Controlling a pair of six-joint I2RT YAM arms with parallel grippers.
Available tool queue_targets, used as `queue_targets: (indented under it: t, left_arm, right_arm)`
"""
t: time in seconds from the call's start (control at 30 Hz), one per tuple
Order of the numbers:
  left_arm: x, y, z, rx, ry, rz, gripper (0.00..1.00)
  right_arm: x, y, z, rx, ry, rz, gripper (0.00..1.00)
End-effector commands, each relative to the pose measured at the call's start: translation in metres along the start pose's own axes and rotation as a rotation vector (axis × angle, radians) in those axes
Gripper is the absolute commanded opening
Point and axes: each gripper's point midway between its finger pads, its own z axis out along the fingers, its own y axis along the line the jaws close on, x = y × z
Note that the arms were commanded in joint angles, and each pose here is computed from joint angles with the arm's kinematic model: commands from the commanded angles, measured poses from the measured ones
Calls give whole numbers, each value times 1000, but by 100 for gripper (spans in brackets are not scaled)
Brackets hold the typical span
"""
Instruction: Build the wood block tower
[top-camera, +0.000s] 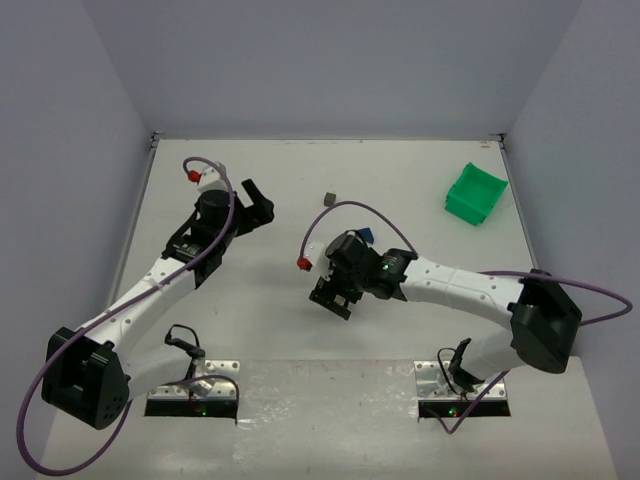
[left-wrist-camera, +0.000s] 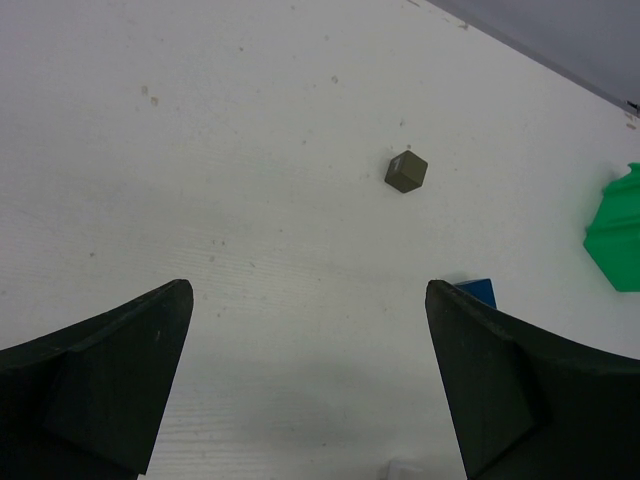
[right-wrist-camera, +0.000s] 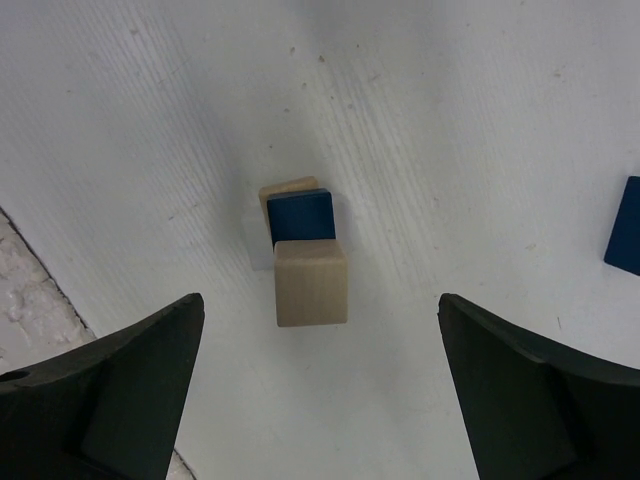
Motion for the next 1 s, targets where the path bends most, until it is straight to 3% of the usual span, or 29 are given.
queue_targets:
  t: [0.0,0.13,0.4,0.73,0.97]
  left_arm:
    - [-12,-13,0,48,-30,-21,100]
    - [-5,-12,4,37,4,-29,100]
    - [-2,-12,-1,54,6,-35,100]
    - [-4,-11,-1,48,-6,-29,100]
    - [-5,-10,-2,44,-9,-28,100]
  right_arm:
    - [-38,-10,-35,62,-150,91,99]
    - [-36,-19,-58,148,-207,256,99]
    - [41,-42,-72,390,-179,630,99]
    - [74,-44,-40,369,-70,719,99]
    - [70,-41,-21,291,-91,747,99]
